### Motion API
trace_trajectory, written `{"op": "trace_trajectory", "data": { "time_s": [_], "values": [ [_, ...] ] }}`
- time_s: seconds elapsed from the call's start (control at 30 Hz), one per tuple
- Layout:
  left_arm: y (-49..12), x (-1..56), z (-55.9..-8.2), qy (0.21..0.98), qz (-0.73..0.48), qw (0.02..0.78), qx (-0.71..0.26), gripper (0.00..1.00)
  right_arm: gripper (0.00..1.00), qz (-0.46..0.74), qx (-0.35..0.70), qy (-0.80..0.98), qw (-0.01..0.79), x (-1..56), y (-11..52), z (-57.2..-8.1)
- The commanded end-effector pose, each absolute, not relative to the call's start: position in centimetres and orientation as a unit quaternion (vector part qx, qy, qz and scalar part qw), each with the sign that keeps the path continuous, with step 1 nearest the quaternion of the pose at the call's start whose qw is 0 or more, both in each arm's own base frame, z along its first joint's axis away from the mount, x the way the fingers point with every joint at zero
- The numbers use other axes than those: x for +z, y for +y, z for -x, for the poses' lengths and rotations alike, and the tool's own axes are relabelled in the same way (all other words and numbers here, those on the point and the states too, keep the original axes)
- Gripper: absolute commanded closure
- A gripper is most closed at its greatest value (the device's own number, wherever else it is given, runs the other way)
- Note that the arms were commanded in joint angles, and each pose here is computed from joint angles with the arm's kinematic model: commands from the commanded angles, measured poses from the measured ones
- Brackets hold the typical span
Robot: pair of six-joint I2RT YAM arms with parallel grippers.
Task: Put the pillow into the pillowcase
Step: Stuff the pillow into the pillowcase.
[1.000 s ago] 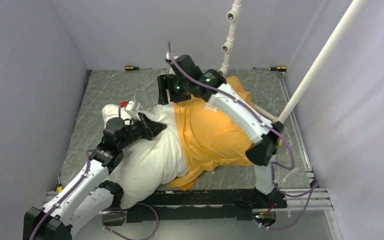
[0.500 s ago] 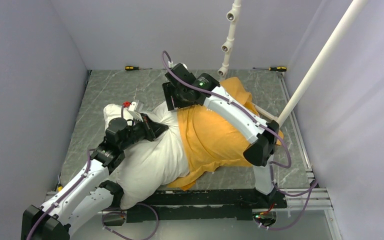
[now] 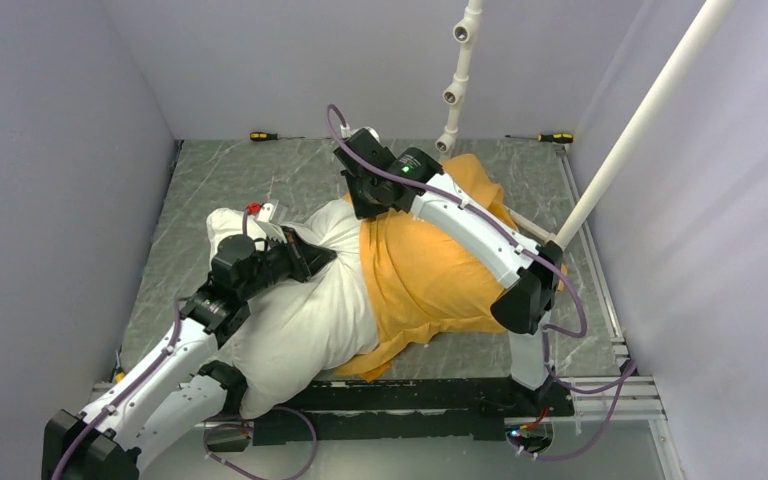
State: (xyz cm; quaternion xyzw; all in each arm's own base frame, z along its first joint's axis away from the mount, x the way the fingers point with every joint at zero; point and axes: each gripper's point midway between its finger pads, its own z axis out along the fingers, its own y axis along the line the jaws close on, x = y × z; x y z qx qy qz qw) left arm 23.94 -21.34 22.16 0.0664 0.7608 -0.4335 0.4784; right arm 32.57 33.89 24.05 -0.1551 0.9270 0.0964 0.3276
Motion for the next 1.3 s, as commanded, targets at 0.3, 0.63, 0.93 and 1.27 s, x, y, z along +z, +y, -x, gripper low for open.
{"op": "trace_trajectory", "data": {
  "time_s": [0.3, 0.63, 0.93, 1.27],
  "values": [
    [-22.5, 27.0, -23.0, 0.745, -0.088, 0.478, -0.456, 1.0, 1.0, 0.266, 0.525, 0.754, 0.292, 39.8, 43.9, -23.1],
    [-20.0, 40.2, -22.4, 0.605, -0.098, 0.645, -0.456, 1.0, 1.0, 0.346, 0.698, 0.602, 0.178, 47.7, 49.4, -14.3],
    [-15.2, 40.9, -23.8, 0.608, -0.022, 0.709, -0.356, 1.0, 1.0, 0.357, 0.738, 0.554, 0.144, 49.5, 50.0, -9.7],
    [-11.2, 34.5, -26.9, 0.669, 0.04, 0.71, -0.217, 1.0, 1.0, 0.359, 0.694, 0.615, 0.109, 41.8, 50.1, -5.3]
  ]
}}
